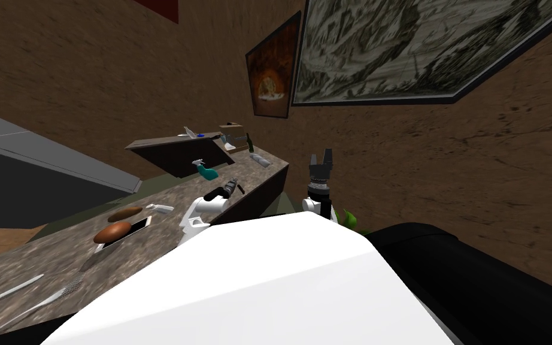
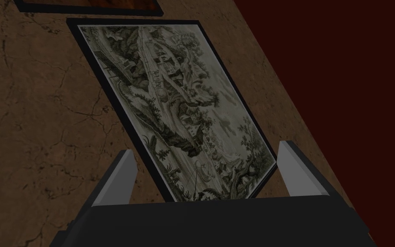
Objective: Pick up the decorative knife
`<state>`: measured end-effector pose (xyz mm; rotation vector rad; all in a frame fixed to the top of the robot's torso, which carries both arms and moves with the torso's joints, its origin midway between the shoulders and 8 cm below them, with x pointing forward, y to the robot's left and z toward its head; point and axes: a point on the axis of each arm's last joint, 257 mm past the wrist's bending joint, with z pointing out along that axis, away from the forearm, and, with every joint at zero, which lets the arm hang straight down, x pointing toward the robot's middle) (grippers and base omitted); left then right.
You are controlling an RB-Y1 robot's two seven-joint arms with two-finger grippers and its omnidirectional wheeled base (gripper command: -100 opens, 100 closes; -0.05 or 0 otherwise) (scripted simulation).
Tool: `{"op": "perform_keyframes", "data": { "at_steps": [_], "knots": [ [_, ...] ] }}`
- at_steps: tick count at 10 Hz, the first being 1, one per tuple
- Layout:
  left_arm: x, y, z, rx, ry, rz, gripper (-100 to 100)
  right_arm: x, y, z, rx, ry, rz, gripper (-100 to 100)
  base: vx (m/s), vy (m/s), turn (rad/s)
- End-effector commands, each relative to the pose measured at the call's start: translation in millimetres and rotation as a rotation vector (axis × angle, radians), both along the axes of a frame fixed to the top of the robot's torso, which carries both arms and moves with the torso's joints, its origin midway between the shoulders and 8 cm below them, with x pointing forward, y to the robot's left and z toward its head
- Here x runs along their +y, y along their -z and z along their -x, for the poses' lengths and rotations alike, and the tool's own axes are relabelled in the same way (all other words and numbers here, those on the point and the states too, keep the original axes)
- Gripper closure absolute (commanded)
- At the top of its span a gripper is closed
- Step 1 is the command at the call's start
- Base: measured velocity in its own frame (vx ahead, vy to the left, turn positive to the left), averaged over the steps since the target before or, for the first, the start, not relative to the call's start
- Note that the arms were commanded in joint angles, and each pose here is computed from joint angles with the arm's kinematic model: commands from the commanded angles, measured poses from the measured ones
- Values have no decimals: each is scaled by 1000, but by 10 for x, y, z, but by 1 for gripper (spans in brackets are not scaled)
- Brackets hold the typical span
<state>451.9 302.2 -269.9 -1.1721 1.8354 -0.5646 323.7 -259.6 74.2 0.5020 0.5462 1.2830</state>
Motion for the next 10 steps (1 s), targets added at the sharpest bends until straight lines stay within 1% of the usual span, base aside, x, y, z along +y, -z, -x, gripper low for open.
{"op": "perform_keyframes", "data": {
  "at_steps": [1, 2, 3, 4, 5, 6, 7, 8, 9, 10],
  "knots": [
    [40, 93, 36, 48, -1, -24, -100, 0, 0, 0, 0, 0, 0, 0, 24, -29, -65],
    [52, 124, 59, 64, -5, -25, -100, 0, 0, 0, 0, 0, 0, 0, 16, -18, 1],
    [95, 176, 79, 96, -4, -46, -100, 0, 0, 0, 0, 0, 0, 0, 0, 0, -12],
    [104, 198, 97, 107, -7, -47, -100, 0, 0, 0, 0, 0, 0, 0, -1, 1, -32],
    [154, 253, 128, 143, -9, -67, -100, 0, 0, 0, 0, 0, 0, 0, 20, -23, -92],
    [157, 261, 135, 147, -10, -67, -100, 0, 0, 0, 0, 0, 0, 0, 30, -34, -29],
    [211, 313, 173, 184, -13, -87, -100, 0, 0, 0, 0, 0, 0, 0, 11, -12, 8],
    [255, 338, 191, 207, -12, -105, -100, 0, 0, 0, 0, 0, 0, 0, 7, -8, -57],
    [264, 356, 210, 217, -15, -106, -100, 0, 0, 0, 0, 0, 0, 0, 9, -10, -37],
    [315, 389, 243, 246, -18, -123, -100, 0, 0, 0, 0, 0, 0, 0, 7, -8, -3]
  ]
}}
